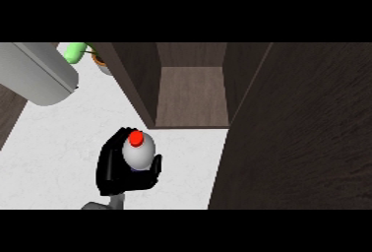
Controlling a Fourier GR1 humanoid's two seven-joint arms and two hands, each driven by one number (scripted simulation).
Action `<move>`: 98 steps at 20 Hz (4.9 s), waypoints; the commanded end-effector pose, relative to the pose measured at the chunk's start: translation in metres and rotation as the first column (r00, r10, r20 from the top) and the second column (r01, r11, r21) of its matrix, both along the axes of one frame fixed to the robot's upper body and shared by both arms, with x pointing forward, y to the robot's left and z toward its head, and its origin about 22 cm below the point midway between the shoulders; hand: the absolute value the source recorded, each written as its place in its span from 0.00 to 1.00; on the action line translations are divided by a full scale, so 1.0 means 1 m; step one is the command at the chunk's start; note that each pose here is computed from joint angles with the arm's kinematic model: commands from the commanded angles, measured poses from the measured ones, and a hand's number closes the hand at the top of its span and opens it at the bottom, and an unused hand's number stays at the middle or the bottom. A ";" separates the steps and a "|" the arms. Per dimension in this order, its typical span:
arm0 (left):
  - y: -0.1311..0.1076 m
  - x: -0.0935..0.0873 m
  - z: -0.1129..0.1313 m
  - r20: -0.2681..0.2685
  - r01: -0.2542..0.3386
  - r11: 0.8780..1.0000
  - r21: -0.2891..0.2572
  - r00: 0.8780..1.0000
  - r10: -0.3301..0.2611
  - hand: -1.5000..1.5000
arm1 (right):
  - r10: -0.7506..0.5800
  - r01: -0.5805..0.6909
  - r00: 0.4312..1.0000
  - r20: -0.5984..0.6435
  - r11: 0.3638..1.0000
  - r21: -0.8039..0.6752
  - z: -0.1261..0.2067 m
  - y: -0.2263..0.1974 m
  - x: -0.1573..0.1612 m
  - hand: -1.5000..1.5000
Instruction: Pick up the bottled water, place it into the cabinet and close the cabinet
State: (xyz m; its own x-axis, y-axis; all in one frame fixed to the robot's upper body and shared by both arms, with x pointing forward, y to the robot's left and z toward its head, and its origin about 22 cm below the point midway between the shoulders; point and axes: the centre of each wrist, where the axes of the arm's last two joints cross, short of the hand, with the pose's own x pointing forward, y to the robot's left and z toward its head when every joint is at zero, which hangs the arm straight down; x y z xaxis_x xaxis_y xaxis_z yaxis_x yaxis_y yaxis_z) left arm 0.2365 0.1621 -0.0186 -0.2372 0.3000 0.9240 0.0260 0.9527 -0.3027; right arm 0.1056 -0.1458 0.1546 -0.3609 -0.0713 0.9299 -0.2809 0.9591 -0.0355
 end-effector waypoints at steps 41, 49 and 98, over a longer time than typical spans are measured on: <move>-0.068 0.186 0.072 -0.016 -0.236 0.861 0.451 0.962 0.272 1.00 | 0.026 -0.027 0.999 0.033 0.999 0.042 0.012 -0.008 -0.018 0.00; -0.066 0.189 0.056 -0.037 -0.269 0.808 0.525 0.941 0.337 1.00 | 0.023 -0.026 0.999 0.047 0.998 0.058 0.019 -0.011 -0.021 0.00; -0.057 0.183 0.041 0.116 -0.061 0.965 0.256 0.993 0.032 1.00 | 0.042 -0.045 0.998 0.049 0.997 0.056 0.015 -0.017 -0.025 0.00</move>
State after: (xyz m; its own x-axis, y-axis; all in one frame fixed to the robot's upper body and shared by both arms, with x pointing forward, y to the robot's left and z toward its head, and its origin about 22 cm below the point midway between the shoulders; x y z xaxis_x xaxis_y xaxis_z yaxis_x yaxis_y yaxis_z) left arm 0.4211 0.1057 0.0207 -0.3474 -0.0593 0.9358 -0.0593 0.9974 0.0412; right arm 0.0966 -0.1576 0.1522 -0.3723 -0.1121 0.9213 -0.3168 0.9484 -0.0126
